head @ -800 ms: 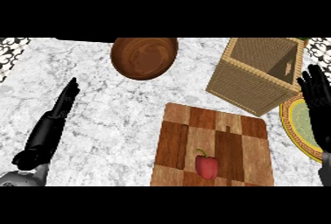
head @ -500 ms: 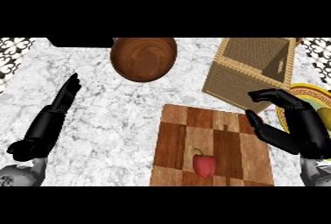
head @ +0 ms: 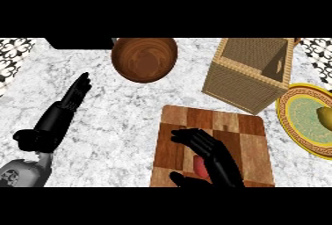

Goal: Pick the bell pepper from the cutting board and place it in the basket

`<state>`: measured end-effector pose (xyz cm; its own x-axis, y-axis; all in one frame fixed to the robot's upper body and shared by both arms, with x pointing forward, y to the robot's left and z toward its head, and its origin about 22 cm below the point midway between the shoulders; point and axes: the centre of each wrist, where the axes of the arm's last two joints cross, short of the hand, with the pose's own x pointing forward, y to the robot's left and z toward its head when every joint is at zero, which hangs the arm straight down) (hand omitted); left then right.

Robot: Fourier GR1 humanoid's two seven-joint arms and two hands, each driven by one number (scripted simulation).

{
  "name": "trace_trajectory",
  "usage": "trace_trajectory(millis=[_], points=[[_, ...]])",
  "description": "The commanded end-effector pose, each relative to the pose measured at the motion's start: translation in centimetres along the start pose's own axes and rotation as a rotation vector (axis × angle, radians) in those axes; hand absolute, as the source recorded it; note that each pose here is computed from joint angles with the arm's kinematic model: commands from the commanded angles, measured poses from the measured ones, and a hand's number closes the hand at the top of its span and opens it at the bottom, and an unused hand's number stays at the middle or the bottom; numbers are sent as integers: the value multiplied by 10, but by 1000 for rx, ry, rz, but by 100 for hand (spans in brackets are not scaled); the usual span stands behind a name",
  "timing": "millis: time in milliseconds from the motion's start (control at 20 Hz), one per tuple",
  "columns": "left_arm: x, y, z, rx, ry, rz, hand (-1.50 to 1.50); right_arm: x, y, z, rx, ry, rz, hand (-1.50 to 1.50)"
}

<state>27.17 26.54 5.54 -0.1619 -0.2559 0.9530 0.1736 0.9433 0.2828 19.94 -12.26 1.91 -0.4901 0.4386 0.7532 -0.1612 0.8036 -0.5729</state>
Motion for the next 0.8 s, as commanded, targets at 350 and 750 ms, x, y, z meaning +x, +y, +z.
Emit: trace_trajectory(millis=[350,750], points=[[-3,13,3,28,49,-4,0,26,-1,-16,-201,142,602,-150],[6,14,-4,27,30,1,0,76,5,-1,187,464,819,-150]])
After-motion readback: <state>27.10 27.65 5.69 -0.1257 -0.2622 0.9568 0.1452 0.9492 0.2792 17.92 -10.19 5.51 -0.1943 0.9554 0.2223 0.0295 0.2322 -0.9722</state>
